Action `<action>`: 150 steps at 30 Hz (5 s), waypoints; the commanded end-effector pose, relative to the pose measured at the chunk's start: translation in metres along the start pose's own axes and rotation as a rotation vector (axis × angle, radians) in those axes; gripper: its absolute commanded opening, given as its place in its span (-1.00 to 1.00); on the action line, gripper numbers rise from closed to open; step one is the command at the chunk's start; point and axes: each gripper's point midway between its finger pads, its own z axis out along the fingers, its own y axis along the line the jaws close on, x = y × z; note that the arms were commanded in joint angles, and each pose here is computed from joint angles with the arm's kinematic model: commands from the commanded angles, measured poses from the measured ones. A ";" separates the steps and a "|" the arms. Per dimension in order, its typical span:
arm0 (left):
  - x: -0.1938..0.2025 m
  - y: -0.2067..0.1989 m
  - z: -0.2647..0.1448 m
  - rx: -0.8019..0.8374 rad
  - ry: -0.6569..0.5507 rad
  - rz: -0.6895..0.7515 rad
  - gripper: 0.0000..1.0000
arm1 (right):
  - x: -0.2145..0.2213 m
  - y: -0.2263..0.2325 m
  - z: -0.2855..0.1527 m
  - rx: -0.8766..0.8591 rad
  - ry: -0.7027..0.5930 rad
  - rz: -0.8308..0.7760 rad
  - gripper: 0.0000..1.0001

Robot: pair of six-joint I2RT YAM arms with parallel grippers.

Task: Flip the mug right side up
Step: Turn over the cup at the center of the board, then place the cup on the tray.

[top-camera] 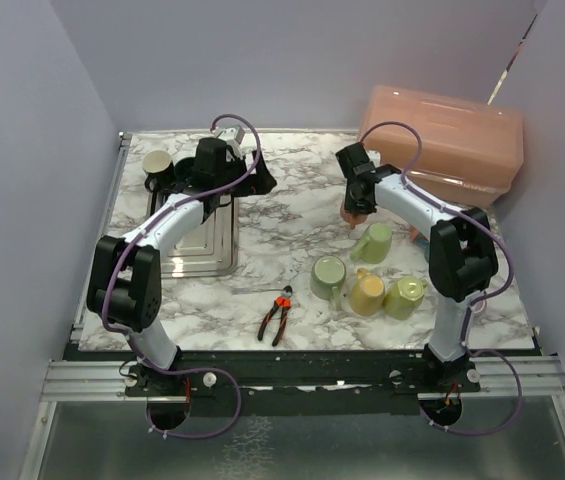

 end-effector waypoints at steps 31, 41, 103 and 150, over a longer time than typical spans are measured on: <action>0.029 -0.141 -0.011 0.417 -0.106 -0.619 0.74 | -0.080 0.083 -0.231 -1.095 -0.484 0.436 -0.99; -0.006 -0.171 -0.052 0.624 -0.212 -0.648 0.51 | -0.073 0.081 -0.263 -1.247 -0.475 0.512 -0.99; -0.008 0.063 -0.014 -0.417 -0.090 0.051 -1.00 | -0.017 0.059 -0.180 -0.842 -0.241 0.366 0.43; 0.008 0.143 0.062 -0.660 -0.062 0.048 -0.76 | 0.012 0.047 -0.150 -0.708 -0.142 0.228 0.46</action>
